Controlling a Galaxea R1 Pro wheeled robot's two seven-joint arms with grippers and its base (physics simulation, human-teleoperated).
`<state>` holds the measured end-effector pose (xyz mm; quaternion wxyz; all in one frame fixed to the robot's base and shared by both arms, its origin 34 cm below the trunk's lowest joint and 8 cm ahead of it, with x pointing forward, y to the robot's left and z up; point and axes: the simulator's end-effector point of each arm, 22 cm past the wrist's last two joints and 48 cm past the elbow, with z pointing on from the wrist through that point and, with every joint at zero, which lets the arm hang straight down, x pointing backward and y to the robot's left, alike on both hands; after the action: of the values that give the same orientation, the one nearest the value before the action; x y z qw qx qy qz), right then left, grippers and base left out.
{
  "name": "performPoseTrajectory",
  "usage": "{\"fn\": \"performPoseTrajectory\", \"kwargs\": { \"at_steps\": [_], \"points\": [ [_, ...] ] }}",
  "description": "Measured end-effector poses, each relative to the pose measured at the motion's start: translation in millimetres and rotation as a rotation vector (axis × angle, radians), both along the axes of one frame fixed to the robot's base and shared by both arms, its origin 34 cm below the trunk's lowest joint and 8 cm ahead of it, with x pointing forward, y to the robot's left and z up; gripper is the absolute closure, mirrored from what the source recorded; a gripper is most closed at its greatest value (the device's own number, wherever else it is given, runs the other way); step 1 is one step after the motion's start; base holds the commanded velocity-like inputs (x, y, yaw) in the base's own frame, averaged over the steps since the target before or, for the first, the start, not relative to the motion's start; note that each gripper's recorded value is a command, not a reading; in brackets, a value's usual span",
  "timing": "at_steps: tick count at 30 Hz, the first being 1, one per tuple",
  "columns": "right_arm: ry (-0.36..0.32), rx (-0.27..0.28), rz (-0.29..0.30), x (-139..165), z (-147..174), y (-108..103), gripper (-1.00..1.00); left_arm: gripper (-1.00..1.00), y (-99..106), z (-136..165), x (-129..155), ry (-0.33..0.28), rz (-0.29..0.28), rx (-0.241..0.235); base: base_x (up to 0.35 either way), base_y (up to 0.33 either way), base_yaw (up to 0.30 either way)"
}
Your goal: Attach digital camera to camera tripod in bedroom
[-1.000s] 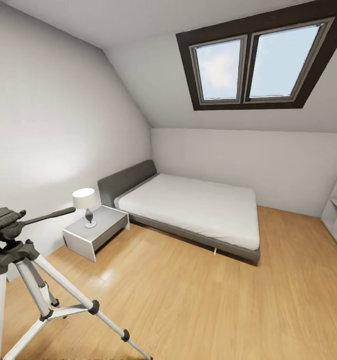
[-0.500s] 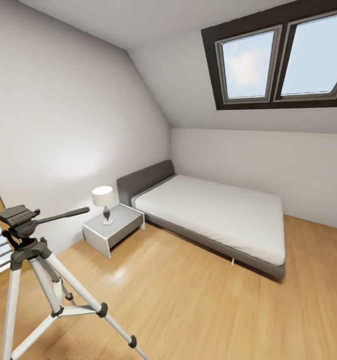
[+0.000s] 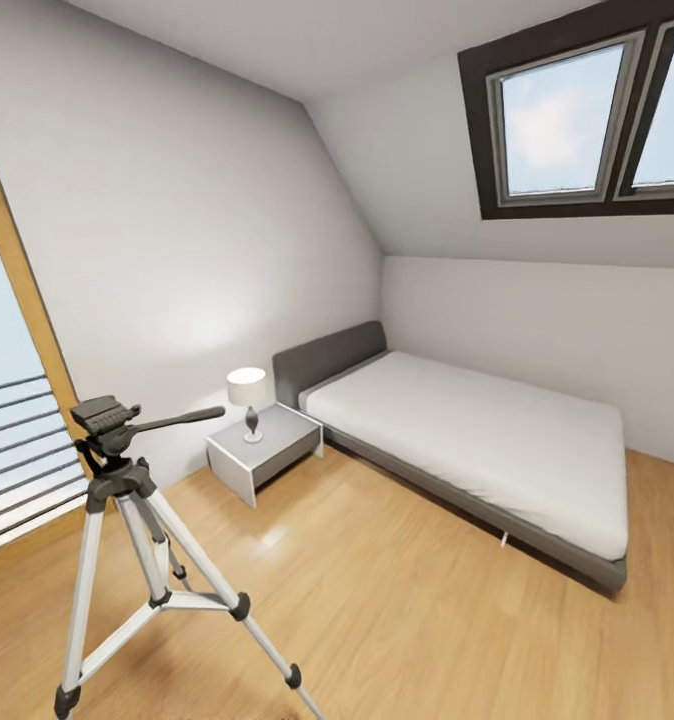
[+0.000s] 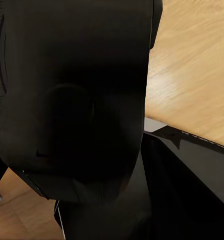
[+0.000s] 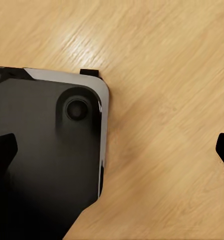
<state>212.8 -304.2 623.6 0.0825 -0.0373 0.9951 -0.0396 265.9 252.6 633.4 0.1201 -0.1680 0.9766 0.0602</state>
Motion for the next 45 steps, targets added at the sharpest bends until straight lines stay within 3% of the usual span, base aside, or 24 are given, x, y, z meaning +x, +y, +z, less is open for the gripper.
{"fn": "performPoseTrajectory", "kwargs": {
  "at_steps": [19,45],
  "points": [
    [0.0,0.0,0.0,-0.1,0.1,0.0,-1.0,1.0,0.8,-0.1,-1.4,0.001,0.031,-0.004,0.013,-0.001,0.269],
    [-0.001,0.0,0.0,-0.1,0.2,0.0,-1.0,1.0,3.3,-0.3,-2.6,0.003,0.047,-0.005,0.293,-0.082,0.269]
  ]
}}
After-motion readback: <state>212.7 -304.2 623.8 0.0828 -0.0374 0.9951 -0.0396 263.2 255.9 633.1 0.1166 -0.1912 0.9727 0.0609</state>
